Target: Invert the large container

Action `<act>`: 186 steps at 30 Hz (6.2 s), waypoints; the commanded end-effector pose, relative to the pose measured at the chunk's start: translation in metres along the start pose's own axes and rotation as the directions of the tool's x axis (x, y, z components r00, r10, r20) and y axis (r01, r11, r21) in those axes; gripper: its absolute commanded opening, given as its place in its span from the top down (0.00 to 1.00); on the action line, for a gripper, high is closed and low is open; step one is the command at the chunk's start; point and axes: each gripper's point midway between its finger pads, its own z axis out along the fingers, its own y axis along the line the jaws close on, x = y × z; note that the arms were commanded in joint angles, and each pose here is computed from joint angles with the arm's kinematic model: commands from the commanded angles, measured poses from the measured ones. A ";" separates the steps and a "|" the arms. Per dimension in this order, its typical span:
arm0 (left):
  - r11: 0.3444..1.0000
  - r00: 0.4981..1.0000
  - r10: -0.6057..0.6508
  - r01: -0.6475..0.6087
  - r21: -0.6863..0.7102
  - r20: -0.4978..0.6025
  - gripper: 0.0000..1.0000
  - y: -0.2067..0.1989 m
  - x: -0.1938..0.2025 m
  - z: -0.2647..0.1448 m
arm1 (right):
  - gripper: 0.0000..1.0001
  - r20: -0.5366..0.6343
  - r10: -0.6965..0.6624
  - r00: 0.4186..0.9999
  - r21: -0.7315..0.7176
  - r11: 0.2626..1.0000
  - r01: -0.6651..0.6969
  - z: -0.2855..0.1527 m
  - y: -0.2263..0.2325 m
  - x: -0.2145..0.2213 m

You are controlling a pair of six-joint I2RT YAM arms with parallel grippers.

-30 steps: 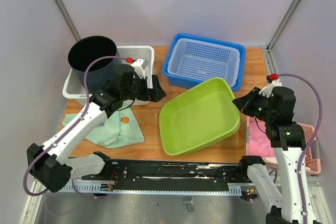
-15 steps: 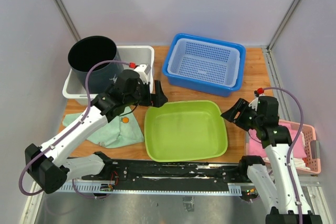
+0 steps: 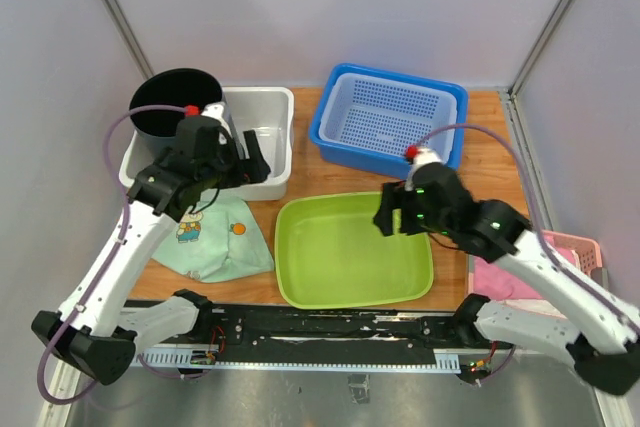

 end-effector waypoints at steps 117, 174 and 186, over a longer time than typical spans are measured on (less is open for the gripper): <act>0.943 0.979 -0.139 0.085 0.321 0.148 0.01 -0.067 -0.085 -0.033 | 0.88 -0.370 0.627 0.685 -0.542 0.453 -0.708 0.051 0.045 0.008; 0.915 0.954 0.296 -0.267 0.301 -0.053 0.01 -0.128 0.109 0.065 | 0.51 -0.033 0.432 0.901 0.672 0.677 -0.300 0.131 -0.229 -0.091; 0.926 0.968 0.248 -0.250 0.284 0.043 0.01 -0.137 0.066 0.039 | 0.52 -0.074 0.486 0.871 0.729 0.622 -0.285 0.159 -0.246 -0.063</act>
